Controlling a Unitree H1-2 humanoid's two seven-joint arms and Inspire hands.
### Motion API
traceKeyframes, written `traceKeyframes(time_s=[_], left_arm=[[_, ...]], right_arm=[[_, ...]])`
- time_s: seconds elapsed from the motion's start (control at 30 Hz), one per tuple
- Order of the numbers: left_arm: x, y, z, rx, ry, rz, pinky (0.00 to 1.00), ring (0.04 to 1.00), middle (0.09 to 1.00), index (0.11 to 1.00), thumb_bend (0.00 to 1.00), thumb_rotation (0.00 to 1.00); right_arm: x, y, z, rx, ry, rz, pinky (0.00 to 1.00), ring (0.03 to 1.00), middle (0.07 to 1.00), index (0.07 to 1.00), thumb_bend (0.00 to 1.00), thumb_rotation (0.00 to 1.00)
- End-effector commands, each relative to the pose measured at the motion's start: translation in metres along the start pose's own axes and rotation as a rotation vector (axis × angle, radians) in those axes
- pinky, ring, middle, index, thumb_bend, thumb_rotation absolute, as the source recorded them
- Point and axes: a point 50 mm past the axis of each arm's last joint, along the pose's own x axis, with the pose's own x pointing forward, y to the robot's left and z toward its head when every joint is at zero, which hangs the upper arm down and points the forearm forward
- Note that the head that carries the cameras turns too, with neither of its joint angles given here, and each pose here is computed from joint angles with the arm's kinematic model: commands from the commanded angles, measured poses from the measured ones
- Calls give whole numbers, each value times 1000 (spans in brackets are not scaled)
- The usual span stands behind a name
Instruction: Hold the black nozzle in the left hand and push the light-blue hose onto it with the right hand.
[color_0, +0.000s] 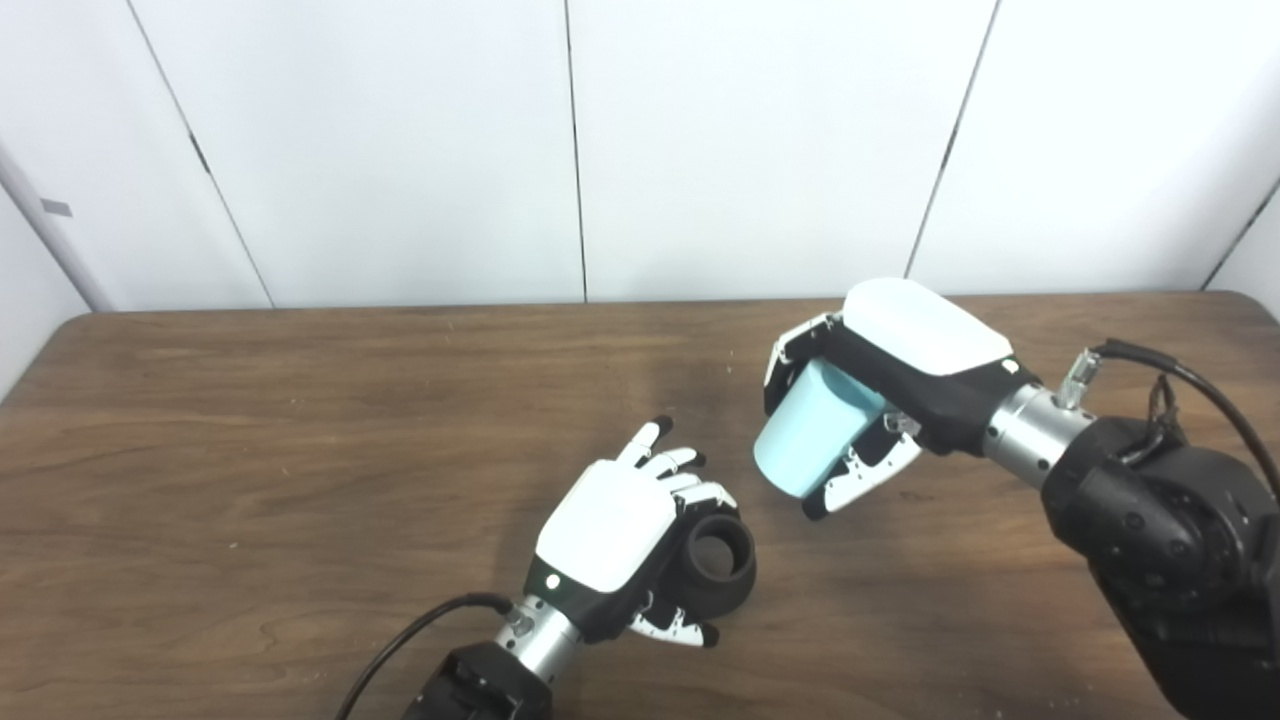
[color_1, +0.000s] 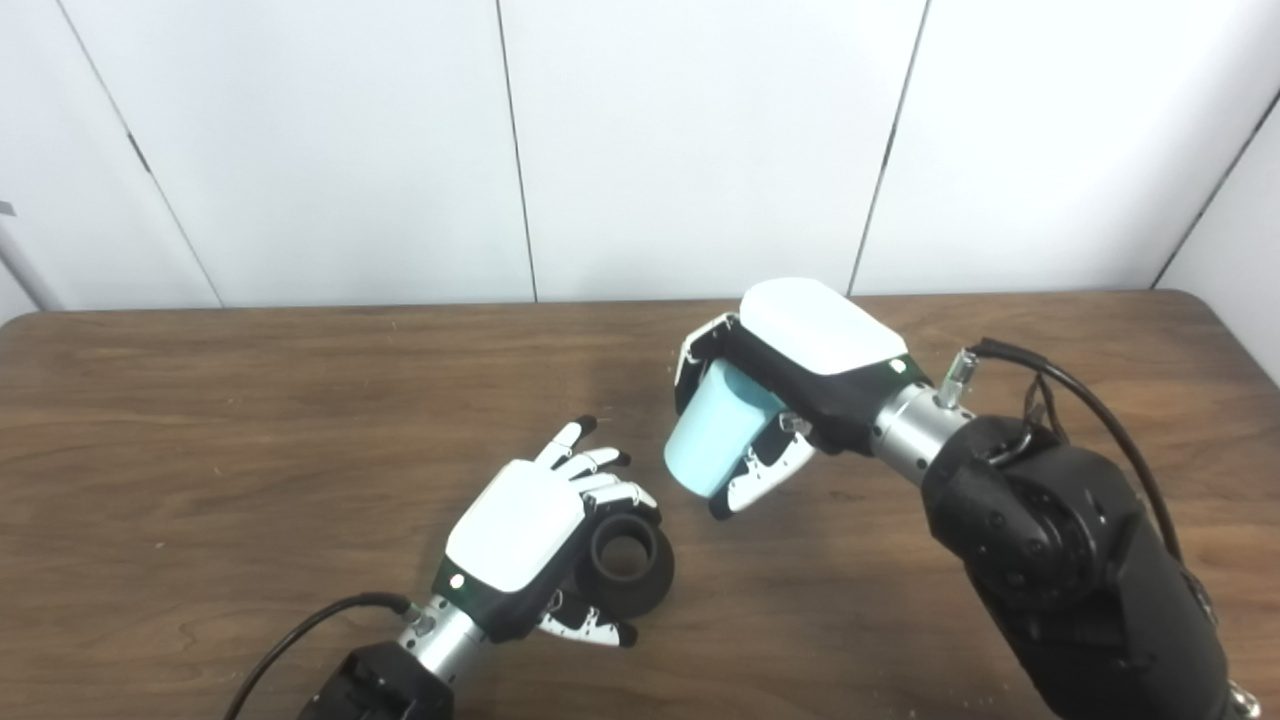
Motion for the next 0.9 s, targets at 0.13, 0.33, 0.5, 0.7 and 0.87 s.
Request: traceKeyframes(time_s=[0.13,0.33,0.5,0.7,0.87], left_arm=[[-17,-30,-20,102,71,-171,1000,829,493,480,523,0],[-17,-33,-22,32,90,-230,1000,823,493,480,523,0],[-10,-30,-22,-150,170,-362,1000,792,530,460,517,0],[-7,-26,-20,-253,228,-437,1000,752,532,467,516,0],[-6,-26,-23,-297,250,-439,1000,740,554,449,511,0]], right_arm=[[-5,-18,12,-27,-21,-72,322,441,503,486,501,0],[-7,-15,16,-9,-27,-63,323,440,504,486,501,0],[-6,-15,15,3,-30,-55,321,440,504,489,501,0],[-7,-14,14,17,-26,-50,322,441,504,489,500,0],[-9,-13,14,23,-25,-50,322,438,504,494,500,0]])
